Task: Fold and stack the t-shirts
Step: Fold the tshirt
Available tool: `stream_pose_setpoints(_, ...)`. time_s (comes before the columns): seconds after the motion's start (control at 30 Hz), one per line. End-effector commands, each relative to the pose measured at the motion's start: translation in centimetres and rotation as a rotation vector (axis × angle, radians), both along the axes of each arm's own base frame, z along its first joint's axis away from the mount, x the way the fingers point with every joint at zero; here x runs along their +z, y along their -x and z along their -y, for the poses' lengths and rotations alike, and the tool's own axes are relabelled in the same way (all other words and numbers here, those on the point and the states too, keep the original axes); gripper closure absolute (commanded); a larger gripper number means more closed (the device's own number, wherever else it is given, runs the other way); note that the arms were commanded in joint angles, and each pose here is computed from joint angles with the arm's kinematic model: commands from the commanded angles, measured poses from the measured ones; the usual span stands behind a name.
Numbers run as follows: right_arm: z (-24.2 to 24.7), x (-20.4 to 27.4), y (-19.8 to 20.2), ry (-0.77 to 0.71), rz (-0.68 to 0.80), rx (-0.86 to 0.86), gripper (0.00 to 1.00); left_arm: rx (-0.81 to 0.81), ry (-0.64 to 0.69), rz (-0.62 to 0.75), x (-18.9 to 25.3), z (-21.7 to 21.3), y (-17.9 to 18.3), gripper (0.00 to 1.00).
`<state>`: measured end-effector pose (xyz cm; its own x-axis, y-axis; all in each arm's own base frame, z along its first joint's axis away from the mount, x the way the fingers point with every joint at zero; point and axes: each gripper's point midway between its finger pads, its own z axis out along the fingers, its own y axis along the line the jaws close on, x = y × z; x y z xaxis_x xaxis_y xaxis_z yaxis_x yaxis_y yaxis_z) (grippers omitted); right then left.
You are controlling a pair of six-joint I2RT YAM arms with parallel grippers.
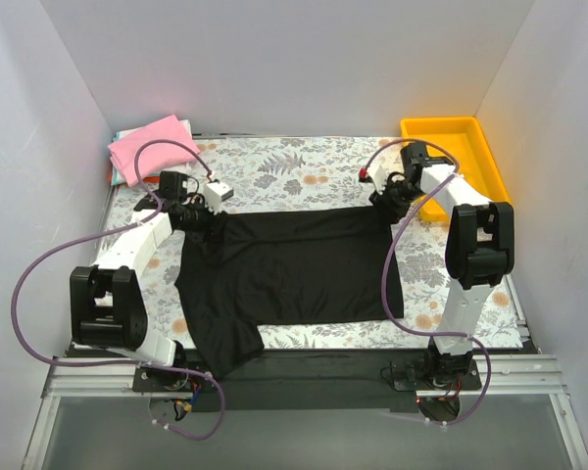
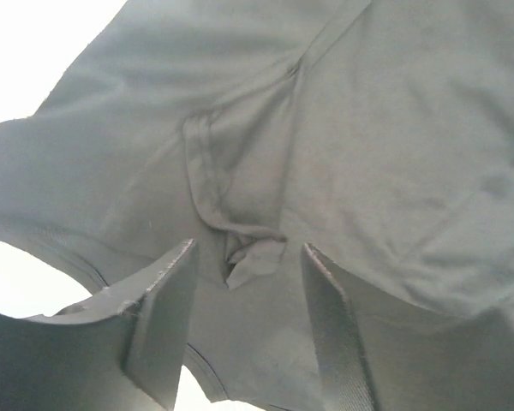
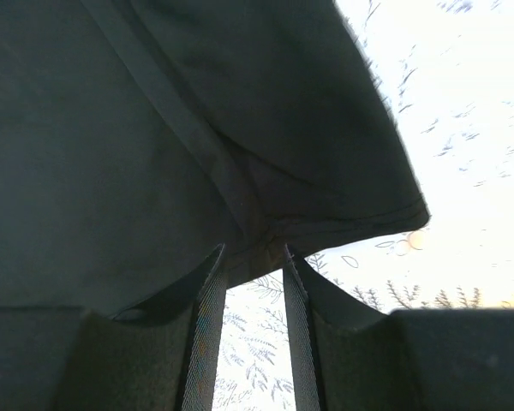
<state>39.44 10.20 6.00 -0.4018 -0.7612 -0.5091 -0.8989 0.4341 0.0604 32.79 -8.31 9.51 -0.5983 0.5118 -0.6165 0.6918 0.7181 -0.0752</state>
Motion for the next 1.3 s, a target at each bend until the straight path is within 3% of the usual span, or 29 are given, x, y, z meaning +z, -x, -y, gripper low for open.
stream_pose_setpoints(0.0,-1.7,4.6,-1.0,-0.098,0.026,-0.041,0.63,-0.072,0.105,0.030,3.0,2.1,-1.3,0.49)
stream_pose_setpoints(0.07,-2.2,4.2,-1.9,-0.093,0.005,-0.058,0.67,-0.064,0.132,0.023,3.7,2.6,-2.5,0.49)
stream_pose_setpoints(0.3,-3.9,1.6,-2.4,-0.019,-0.041,-0.065,0.78,0.062,0.098,-0.098,-0.3,1.9,-5.5,0.51)
stream_pose_setpoints(0.5,-3.4,-0.8,-2.1,0.038,-0.088,-0.076,0.79,0.087,0.090,-0.207,-2.6,1.8,-4.5,0.48)
stream_pose_setpoints(0.97,-2.4,-3.3,0.8,0.098,-0.169,-0.038,0.80,0.050,0.057,-0.278,-4.8,2.1,-2.1,0.49)
stream_pose_setpoints(1.1,-2.3,-3.0,1.2,0.102,-0.171,-0.024,0.81,0.036,0.077,-0.279,-4.3,2.5,-1.9,0.54)
stream_pose_setpoints(1.27,-2.4,-1.5,1.6,0.087,-0.138,0.001,0.81,-0.022,0.093,-0.248,-2.9,3.4,-0.9,0.72)
